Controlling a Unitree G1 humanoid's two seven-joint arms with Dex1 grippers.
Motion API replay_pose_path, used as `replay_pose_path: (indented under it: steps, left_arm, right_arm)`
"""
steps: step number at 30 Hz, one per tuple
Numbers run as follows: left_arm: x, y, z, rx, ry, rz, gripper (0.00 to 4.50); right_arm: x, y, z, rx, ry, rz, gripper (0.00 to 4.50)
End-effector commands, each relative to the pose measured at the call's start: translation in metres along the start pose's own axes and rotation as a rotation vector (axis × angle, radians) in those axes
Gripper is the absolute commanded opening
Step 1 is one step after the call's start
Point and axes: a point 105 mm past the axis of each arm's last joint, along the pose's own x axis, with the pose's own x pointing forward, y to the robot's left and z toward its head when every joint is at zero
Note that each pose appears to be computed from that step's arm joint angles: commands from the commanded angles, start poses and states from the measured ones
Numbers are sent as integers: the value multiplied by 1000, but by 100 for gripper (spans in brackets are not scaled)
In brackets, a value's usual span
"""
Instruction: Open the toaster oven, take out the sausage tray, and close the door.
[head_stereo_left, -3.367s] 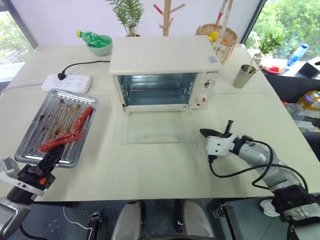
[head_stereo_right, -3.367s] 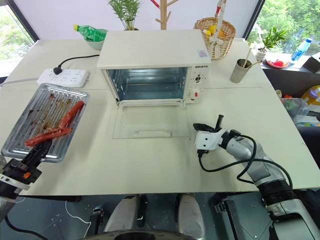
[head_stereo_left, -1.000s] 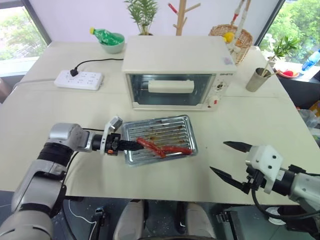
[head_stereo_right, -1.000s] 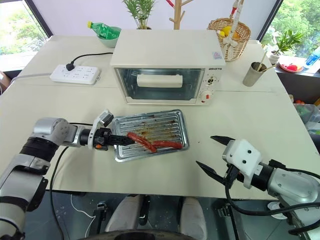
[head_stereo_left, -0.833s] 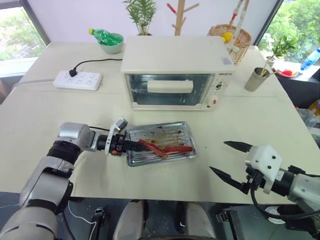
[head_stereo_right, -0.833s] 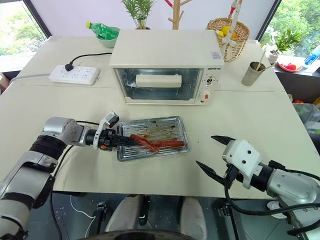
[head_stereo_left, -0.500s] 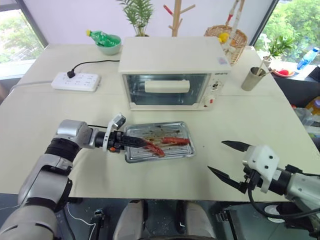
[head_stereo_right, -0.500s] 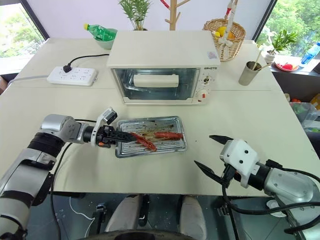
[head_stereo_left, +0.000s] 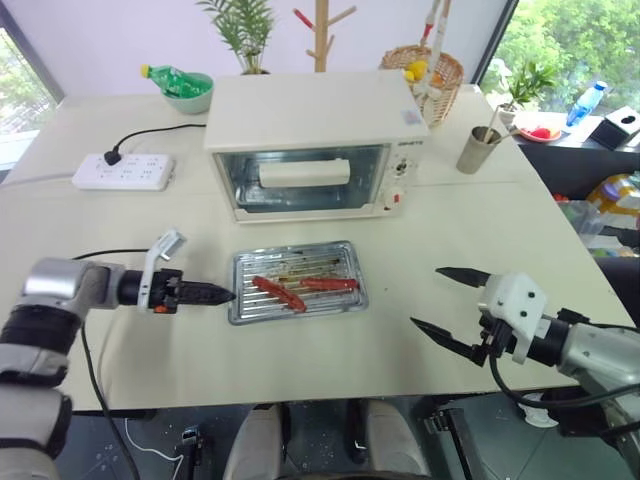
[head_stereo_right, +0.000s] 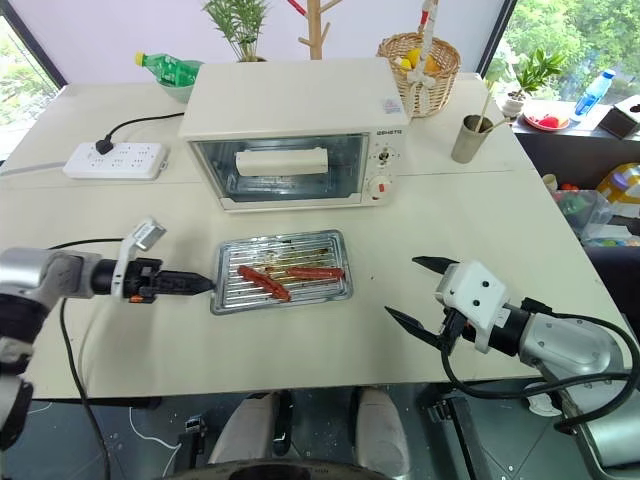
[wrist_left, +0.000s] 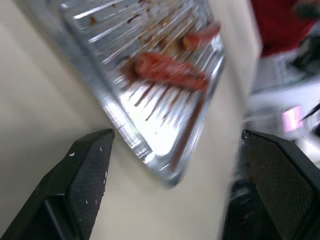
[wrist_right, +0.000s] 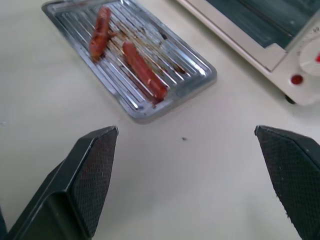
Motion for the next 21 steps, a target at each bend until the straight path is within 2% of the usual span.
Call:
replay_pose_path:
  steps: [1,6,9,14,21]
  left_arm:
    - [-38,11,2,219,29,192,432]
    - [-72,-24,53,527,-155,230,432]
    - [-79,-49,67,619,-201,197,432]
    - [-78,-81,66,746,-111,152,432]
    - [-74,-90,53,768,-31,128,432]
  right_arm:
    - [-3,-5,11,14,-42,6,450]
    - [-6,-18,20,121,-82,28,450]
    - [-8,-20,26,166,-90,73,450]
    - [-13,-23,32,199,-62,151,450]
    - [-11,-25,33,192,-42,192,450]
